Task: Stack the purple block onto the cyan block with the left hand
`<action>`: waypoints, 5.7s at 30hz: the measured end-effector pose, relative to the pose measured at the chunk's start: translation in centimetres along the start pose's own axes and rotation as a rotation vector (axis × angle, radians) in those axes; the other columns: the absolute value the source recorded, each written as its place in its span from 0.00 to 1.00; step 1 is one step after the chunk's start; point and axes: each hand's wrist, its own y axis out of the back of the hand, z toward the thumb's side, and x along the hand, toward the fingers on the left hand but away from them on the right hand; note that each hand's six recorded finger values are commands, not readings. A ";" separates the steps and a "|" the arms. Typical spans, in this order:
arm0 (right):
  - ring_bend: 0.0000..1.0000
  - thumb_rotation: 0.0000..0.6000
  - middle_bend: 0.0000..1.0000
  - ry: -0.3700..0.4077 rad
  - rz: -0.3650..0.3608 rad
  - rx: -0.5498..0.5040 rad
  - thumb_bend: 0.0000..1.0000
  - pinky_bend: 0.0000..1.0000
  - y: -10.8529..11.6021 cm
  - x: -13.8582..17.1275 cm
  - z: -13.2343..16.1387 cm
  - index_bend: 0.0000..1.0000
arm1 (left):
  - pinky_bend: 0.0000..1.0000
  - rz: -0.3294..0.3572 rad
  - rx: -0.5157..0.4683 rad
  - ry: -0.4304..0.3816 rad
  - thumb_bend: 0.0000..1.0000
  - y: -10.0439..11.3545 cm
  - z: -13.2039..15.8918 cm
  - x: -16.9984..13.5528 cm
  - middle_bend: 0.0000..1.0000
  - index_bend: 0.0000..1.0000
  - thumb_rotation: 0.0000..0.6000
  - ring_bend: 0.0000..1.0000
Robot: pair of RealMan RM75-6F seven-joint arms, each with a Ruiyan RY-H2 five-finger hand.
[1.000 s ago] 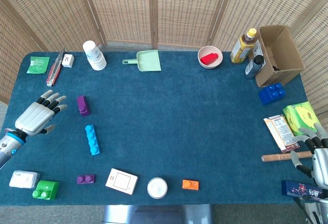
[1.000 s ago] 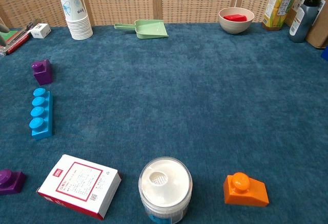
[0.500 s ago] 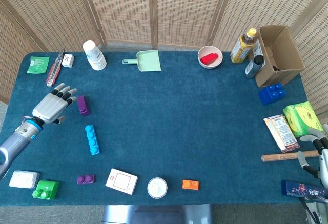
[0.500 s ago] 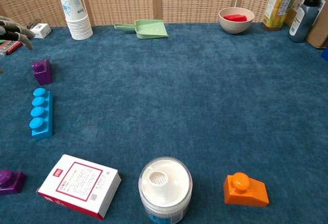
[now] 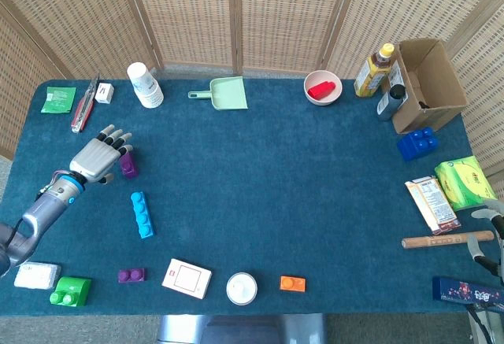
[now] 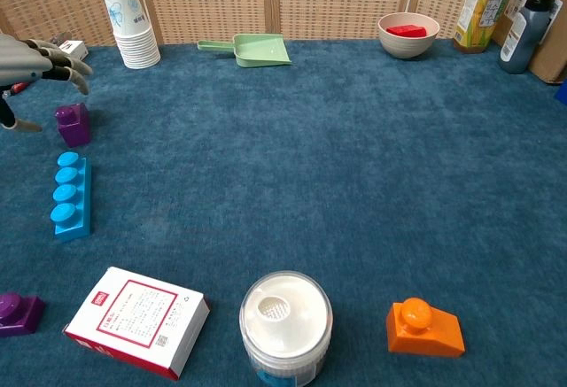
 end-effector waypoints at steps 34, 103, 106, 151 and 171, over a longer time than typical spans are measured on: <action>0.11 1.00 0.29 -0.030 -0.021 0.010 0.34 0.19 0.6 0.7 -0.8 0.38 | 0.00 -0.016 0.007 -0.031 0.33 0.9 1.3 2.7 0.14 0.64 1.00 0.07; 0.11 1.00 0.29 0.004 -0.016 -0.019 0.34 0.19 -1.1 -0.3 1.8 0.38 | 0.00 0.140 0.180 -0.529 0.33 2.3 8.4 -7.6 0.15 0.61 1.00 0.06; 0.11 1.00 0.29 0.003 -0.016 -0.019 0.34 0.19 -1.1 -0.2 1.9 0.38 | 0.00 0.143 0.189 -0.538 0.33 2.2 8.6 -7.5 0.15 0.61 1.00 0.06; 0.11 1.00 0.29 -0.021 -0.022 -0.025 0.34 0.20 -0.9 0.5 0.8 0.38 | 0.00 0.039 0.023 -0.444 0.33 1.0 8.9 -6.7 0.13 0.56 1.00 0.04; 0.11 1.00 0.29 -0.025 -0.030 -0.036 0.34 0.21 -0.7 0.6 0.4 0.37 | 0.00 0.055 0.027 -0.401 0.33 2.2 7.8 -7.4 0.07 0.21 1.00 0.00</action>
